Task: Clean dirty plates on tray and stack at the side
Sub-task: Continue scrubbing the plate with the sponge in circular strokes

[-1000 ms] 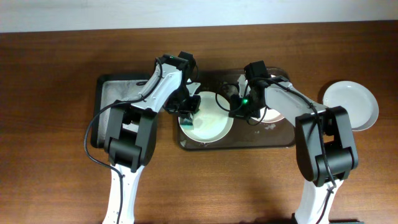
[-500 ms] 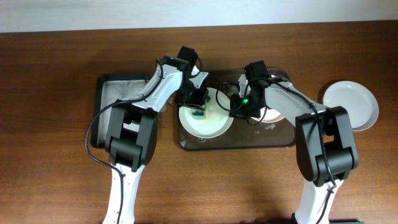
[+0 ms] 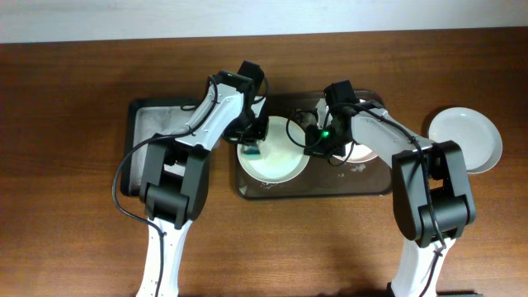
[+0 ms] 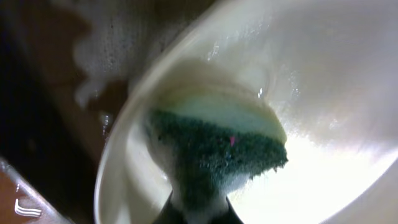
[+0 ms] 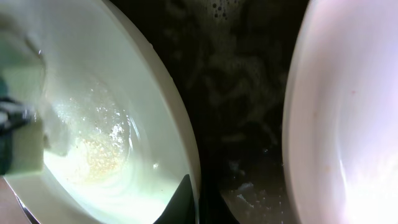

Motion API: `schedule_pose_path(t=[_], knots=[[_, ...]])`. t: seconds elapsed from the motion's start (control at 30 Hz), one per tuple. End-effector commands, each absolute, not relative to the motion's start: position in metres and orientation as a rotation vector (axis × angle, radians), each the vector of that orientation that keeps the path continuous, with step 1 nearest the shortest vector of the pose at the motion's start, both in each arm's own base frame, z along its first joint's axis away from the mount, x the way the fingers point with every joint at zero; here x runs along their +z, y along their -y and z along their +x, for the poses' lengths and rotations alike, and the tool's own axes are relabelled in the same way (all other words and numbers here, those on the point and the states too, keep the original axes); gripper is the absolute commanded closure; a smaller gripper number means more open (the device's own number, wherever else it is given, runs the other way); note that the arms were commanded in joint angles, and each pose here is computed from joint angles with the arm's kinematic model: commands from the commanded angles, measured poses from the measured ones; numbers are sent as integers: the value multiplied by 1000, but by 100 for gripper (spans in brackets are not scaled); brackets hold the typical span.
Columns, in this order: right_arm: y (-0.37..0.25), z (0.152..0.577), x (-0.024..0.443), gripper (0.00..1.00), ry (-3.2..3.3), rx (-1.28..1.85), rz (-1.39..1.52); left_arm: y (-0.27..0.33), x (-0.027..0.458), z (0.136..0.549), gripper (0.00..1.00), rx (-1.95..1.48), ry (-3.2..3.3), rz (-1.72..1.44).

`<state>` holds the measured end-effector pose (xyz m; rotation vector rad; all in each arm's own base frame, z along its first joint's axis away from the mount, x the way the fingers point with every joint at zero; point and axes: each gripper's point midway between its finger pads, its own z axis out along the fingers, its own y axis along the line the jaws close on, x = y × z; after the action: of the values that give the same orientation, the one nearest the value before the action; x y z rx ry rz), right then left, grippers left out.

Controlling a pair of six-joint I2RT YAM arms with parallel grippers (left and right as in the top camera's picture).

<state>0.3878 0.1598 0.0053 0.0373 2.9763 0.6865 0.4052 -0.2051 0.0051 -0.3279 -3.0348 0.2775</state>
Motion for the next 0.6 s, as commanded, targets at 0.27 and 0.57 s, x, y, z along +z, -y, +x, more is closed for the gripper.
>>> schedule_pose_path(t=[0.27,0.57], knots=[[-163,380,-3,96,-3009,701,29,239,-5,357,99,729,2724,-611],[-163,380,-4,96,-3010,701,29,256,-6,386,99,826,2832,-587]])
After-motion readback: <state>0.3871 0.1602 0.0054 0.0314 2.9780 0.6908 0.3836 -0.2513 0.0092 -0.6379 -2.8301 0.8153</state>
